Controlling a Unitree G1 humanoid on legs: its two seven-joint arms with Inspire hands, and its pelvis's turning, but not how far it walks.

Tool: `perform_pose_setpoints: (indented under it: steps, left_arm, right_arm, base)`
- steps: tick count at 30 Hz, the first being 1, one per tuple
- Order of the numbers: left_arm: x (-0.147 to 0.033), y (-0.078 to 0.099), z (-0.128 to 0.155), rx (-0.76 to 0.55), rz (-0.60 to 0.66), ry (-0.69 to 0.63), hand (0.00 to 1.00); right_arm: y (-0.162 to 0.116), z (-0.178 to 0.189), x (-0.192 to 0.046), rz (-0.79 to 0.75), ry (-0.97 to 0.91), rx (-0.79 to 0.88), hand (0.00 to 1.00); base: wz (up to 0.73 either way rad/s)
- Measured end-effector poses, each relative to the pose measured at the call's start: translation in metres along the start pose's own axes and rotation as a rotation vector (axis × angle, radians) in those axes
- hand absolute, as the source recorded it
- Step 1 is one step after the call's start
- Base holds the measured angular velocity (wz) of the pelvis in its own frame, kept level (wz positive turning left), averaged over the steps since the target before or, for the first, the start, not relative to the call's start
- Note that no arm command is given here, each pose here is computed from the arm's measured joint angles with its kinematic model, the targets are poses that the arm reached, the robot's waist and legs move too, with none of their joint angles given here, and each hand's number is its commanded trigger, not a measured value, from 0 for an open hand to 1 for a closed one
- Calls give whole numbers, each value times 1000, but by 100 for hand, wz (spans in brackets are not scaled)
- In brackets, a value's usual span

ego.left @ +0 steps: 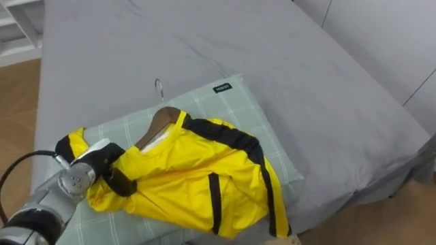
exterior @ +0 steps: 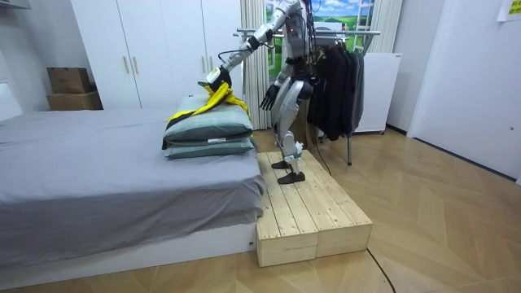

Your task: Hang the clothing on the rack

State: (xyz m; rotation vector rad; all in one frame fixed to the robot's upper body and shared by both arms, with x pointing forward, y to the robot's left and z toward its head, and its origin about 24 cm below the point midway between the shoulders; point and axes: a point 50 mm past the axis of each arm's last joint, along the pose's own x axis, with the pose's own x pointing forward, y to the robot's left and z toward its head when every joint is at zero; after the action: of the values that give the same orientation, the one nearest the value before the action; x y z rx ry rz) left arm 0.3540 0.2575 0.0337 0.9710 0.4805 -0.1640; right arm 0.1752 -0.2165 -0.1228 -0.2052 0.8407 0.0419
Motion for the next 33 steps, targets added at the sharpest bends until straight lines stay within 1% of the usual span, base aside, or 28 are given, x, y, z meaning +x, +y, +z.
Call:
perform_pose_setpoints:
  steps: [4, 7, 10, 12, 18, 20, 23, 25, 27, 29, 33]
  left_arm:
    - [-3, 3, 1, 12, 50, -50, 100]
    - [-7, -1, 4, 65, 87, -106, 100]
    - [-10, -13, 1, 92, 106, -133, 100]
    - [-17, -27, -9, 117, 111, -137, 100]
    - [-29, -43, -15, 144, 138, -177, 100]
    - [-31, -45, -14, 147, 140, -192, 100]
    - [-33, -42, -11, 182, 161, -209, 100]
    - [-39, -44, -15, 184, 187, -218, 100]
    - [-50, -48, -19, 192, 211, -238, 100]
    - [-56, -51, -19, 189, 227, -256, 100]
    - [-59, -55, -16, 176, 233, -278, 100]
  right_arm:
    - [-3, -5, -2, -22, 10, -6, 0]
    - [-5, -11, -3, -31, 30, -8, 0]
    - [-8, -13, -4, -44, 34, 6, 0]
    - [-9, -21, -6, -50, 52, 9, 0]
    - [-14, -48, -19, -80, 108, 62, 0]
    - [-16, -52, -21, -90, 112, 75, 0]
    - [-19, -57, -24, -108, 114, 73, 0]
    - [-23, -59, -27, -125, 105, 90, 0]
    - [-27, -71, -34, -151, 129, 115, 0]
    - [-30, -78, -38, -169, 148, 122, 0]
    - [-31, -88, -43, -182, 188, 112, 0]
  base:
    - [2]
    - [3]
    - [14]
    - [14]
    - [16]
    - [4]
    - [0]
    - [-3]
    - [0]
    - [8]
    - [3]
